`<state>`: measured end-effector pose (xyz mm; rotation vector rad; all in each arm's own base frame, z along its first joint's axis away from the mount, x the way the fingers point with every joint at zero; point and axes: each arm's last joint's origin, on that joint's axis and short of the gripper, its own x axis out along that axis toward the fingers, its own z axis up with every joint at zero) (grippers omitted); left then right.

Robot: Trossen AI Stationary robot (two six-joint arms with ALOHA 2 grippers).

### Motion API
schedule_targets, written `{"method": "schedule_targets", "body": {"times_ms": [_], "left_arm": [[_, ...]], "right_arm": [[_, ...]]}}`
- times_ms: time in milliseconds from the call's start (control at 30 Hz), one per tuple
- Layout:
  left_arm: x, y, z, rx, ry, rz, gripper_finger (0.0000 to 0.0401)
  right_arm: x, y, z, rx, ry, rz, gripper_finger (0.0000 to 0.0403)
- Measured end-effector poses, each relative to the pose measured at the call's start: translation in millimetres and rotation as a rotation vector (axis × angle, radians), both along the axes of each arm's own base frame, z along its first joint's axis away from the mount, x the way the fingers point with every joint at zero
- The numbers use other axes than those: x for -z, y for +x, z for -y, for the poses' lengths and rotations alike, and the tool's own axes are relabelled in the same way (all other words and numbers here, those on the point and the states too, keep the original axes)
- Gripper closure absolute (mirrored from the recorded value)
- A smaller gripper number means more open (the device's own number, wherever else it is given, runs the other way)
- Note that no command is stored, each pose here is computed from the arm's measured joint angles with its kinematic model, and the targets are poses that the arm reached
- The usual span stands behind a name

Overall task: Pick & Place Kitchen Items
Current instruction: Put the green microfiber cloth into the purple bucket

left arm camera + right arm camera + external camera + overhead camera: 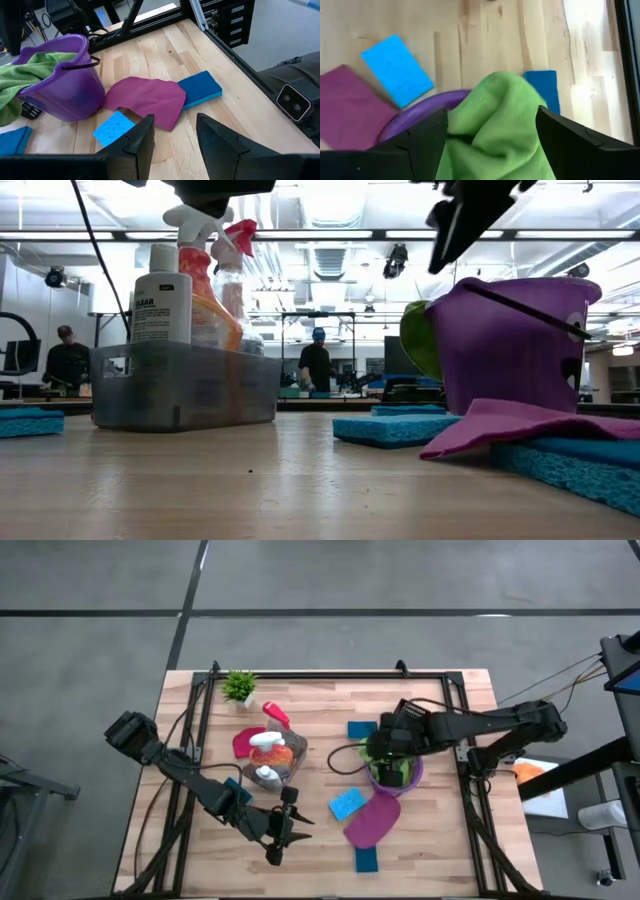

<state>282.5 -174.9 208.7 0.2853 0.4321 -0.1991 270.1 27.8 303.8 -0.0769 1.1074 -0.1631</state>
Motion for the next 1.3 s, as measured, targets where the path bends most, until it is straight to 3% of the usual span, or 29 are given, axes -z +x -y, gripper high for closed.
{"method": "schedule_targets", "body": {"times_ms": [267, 900, 1067, 1300], "left_arm": [[-0.1, 0.0, 0.0, 0.0, -0.001, 0.002, 0.0253], [0.1, -0.1, -0.1, 0.0, 0.001, -0.002, 0.0254], [0.1, -0.1, -0.1, 0.0, 0.001, -0.001, 0.0254], [0.1, -0.1, -0.1, 0.0, 0.001, -0.002, 0.0254]], "right_arm": [[20.0, 22.9, 22.7, 0.009, -0.03, -0.077, 0.0108], [30.8, 37.0, 48.8, -0.005, 0.068, -0.11, 0.0114], [28.8, 37.1, 49.7, -0.003, 0.068, -0.109, 0.0176], [23.9, 37.0, 49.6, -0.01, 0.065, -0.111, 0.0332]]}}
